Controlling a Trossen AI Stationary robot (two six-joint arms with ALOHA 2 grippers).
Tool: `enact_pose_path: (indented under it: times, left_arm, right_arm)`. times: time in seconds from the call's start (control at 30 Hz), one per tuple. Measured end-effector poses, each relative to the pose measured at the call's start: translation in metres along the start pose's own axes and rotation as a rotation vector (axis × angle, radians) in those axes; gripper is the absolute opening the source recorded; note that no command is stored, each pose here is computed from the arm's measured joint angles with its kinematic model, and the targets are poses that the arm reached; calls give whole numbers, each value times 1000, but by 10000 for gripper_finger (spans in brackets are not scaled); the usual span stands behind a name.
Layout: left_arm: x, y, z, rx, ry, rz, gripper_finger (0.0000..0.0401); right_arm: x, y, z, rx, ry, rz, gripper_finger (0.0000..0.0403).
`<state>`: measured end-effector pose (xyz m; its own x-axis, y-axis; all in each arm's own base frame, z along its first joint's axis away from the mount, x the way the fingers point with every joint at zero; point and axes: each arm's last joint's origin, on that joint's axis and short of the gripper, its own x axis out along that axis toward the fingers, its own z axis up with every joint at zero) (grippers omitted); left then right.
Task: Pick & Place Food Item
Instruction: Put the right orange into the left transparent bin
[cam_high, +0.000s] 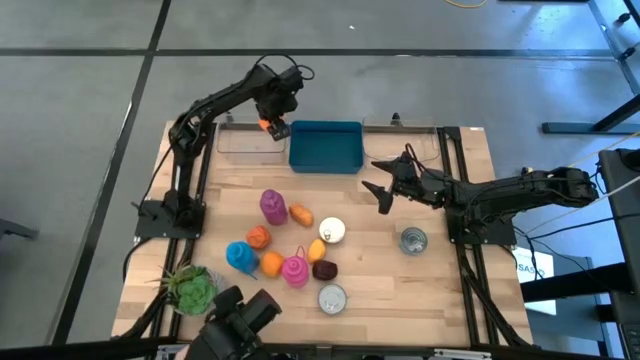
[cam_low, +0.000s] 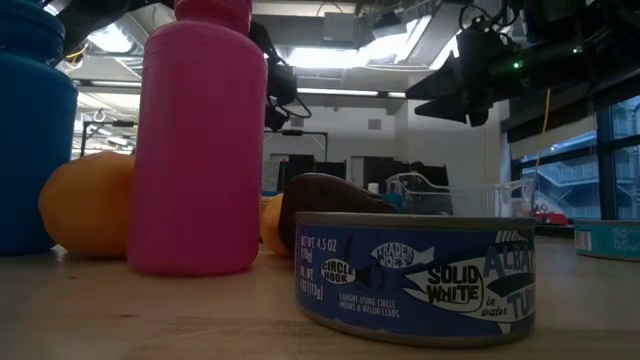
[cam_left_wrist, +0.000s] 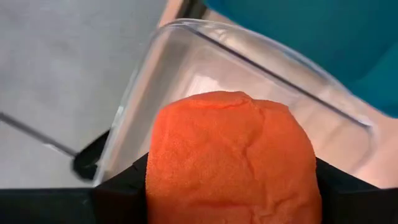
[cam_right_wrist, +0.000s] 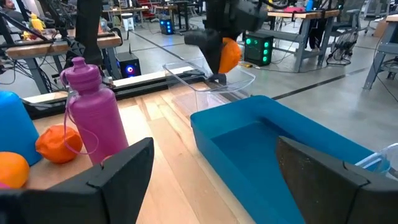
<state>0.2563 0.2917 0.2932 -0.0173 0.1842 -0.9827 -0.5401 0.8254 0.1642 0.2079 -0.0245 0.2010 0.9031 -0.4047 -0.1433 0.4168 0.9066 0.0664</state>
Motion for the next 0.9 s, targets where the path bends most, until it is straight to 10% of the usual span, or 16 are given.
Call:
enact_pose_path:
  times: [0.47, 0.9]
  left_arm:
    - [-43, 4, -60, -92, -440, -94, 218]
    - [4, -11, -91, -161, -489, -40, 222]
  right_arm:
    - [-4, -2, -8, 13, -16, -2, 334]
    - [-4, -2, -5, 25, -45, 5, 334]
